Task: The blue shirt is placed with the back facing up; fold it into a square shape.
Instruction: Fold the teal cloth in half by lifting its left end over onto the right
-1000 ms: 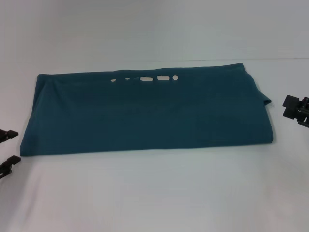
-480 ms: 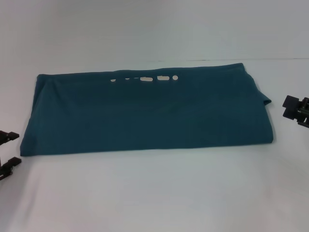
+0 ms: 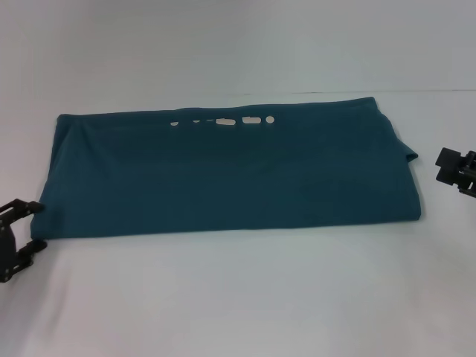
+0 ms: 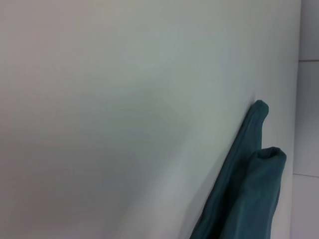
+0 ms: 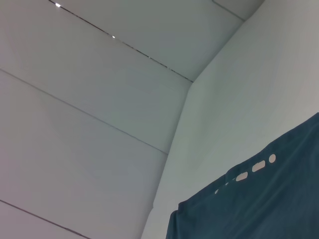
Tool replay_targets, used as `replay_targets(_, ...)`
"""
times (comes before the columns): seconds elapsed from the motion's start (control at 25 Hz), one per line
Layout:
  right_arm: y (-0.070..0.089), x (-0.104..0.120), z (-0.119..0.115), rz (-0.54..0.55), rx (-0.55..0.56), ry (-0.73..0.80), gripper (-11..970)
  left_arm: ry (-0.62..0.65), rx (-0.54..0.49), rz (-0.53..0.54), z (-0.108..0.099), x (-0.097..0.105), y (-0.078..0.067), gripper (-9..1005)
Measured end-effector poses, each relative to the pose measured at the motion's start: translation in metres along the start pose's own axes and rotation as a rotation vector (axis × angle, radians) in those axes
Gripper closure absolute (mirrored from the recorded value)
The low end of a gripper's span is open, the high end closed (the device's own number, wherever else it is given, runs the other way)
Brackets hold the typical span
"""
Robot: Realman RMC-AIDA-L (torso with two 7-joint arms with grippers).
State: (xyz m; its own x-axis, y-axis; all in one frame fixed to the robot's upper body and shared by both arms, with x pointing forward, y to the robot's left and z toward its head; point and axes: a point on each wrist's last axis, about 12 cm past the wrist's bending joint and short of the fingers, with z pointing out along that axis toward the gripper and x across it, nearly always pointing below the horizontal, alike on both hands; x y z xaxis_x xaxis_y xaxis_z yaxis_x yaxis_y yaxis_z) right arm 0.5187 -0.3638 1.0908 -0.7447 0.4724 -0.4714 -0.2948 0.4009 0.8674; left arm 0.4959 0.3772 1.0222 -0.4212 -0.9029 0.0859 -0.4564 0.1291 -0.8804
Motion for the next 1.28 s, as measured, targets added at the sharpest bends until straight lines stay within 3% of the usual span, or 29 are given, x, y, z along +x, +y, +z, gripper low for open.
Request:
replay_targets(0.64,-0.001,-0.001,-0.004,0.001,0.007,-0.022,318,0.027,0.015,0.050,0.032,0.004,-0.028,273)
replay_targets(1.0,-0.001,-0.002,-0.006,0.003,0.003,-0.036,318,0.039,0.111,0.097,0.030,0.003,-0.041,272)
replay_targets(1.12,-0.001,-0.002,-0.006,0.003,0.002,-0.038,318,0.034,0.135,0.089,0.022,0.002,-0.037,271)
replay_targets(1.28,-0.001,-0.002,-0.007,0.005,0.005,-0.043,318,0.023,0.078,0.060,0.018,0.001,-0.024,271)
